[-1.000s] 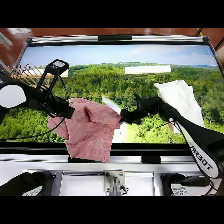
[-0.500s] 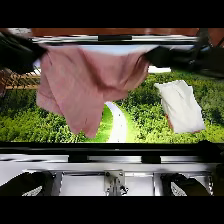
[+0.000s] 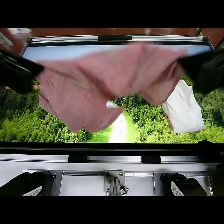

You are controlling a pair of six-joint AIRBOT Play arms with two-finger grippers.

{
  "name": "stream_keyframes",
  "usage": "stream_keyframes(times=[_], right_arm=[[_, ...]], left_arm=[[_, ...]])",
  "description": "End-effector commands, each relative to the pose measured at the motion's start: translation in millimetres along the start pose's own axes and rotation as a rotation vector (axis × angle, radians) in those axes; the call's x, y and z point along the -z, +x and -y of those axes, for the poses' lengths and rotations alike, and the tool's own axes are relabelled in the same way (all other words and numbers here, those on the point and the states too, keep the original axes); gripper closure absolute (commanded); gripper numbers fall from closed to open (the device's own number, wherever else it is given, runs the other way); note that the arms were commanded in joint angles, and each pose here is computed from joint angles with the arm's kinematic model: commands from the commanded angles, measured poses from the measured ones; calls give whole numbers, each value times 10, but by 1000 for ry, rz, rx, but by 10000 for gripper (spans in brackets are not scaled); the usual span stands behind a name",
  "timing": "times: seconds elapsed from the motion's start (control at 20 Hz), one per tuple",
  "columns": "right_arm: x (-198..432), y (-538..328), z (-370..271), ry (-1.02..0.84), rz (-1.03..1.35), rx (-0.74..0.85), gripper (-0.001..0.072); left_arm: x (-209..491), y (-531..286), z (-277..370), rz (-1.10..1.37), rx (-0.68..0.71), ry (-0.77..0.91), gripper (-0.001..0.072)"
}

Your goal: Fold the shirts.

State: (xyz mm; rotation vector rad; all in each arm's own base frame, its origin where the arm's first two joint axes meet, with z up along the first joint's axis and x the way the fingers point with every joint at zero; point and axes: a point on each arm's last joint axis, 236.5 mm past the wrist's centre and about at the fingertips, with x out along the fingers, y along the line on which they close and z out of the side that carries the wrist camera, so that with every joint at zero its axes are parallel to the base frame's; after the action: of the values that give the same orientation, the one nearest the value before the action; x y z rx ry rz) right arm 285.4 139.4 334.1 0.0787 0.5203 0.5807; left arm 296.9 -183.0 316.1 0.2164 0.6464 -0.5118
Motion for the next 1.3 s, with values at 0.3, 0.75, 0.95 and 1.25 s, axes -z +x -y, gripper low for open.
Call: stream_keyframes(times=[0.3,0.75,0.95,1.25], right_arm=[[2113,831,463,309,-536,25,664],[2024,906,567,295,-479,56,663],[1937,949,610,292,-435,68,663],[1904,965,628,292,-419,73,663]], left_arm=[[2306,1594,90,-694,-80,-176,-4],[2402,680,-117,-600,-121,-353,15],[3216,922,88,-670,-121,-543,15],[3536,1479,593,-684,48,-728,17]])
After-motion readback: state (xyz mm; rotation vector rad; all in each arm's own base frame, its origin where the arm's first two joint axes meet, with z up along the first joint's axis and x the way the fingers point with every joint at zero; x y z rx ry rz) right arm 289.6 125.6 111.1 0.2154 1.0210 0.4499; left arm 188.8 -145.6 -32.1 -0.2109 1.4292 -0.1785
